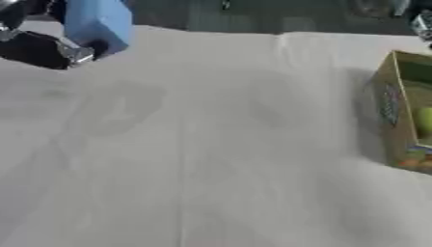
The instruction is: Pick up the objects with one hand, pass them to the other hand, and then place them into the box on the other side of the table.
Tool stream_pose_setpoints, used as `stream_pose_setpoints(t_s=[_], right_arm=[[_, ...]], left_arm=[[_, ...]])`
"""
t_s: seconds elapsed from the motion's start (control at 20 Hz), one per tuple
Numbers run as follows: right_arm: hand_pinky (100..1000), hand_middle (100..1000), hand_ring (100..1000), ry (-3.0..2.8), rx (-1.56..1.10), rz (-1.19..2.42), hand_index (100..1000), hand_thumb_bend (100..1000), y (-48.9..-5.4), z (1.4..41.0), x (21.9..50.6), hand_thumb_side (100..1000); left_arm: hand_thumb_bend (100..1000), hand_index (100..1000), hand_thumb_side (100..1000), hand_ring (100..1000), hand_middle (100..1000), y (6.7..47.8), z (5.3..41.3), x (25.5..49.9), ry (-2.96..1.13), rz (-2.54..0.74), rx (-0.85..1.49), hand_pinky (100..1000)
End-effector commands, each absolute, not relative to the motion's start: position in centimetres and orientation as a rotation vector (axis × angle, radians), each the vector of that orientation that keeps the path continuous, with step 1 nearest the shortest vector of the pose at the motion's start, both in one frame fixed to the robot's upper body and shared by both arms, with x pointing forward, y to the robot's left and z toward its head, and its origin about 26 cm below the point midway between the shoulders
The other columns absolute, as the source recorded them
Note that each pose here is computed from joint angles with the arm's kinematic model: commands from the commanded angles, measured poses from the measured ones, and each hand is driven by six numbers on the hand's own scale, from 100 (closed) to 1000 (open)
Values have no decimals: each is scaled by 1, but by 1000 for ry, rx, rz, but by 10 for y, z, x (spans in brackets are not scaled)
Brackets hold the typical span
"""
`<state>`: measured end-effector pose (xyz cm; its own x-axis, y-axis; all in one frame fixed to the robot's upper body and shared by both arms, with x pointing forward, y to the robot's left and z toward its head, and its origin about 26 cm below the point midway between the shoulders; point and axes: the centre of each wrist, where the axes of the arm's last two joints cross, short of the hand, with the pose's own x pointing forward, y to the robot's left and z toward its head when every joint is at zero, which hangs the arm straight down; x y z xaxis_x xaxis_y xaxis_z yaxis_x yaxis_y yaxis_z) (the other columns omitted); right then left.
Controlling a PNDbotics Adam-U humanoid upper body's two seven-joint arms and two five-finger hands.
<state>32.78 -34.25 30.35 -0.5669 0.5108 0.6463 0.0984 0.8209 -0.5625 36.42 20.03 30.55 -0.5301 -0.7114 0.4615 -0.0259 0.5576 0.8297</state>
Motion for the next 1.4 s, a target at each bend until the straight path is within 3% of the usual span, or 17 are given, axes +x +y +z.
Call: stream_pose_setpoints(t_s=[0.05,0.45,0.8,1.4], right_arm=[[880,886,826,-2152,-416,705,889,179,-326,316,329,240],[876,878,820,-2227,-267,891,882,184,-276,338,337,217],[867,881,823,-2206,-212,1010,886,201,-249,339,349,234],[840,880,812,-2141,-158,1231,891,260,-207,338,359,258]], left_arm=[[164,640,100,582,474,190,300,364,-1971,-1029,587,666],[100,637,100,576,467,175,277,361,-2039,-955,470,667],[100,637,100,576,467,170,260,361,-2055,-928,434,666],[119,637,100,579,472,160,262,359,-2125,-996,494,666]])
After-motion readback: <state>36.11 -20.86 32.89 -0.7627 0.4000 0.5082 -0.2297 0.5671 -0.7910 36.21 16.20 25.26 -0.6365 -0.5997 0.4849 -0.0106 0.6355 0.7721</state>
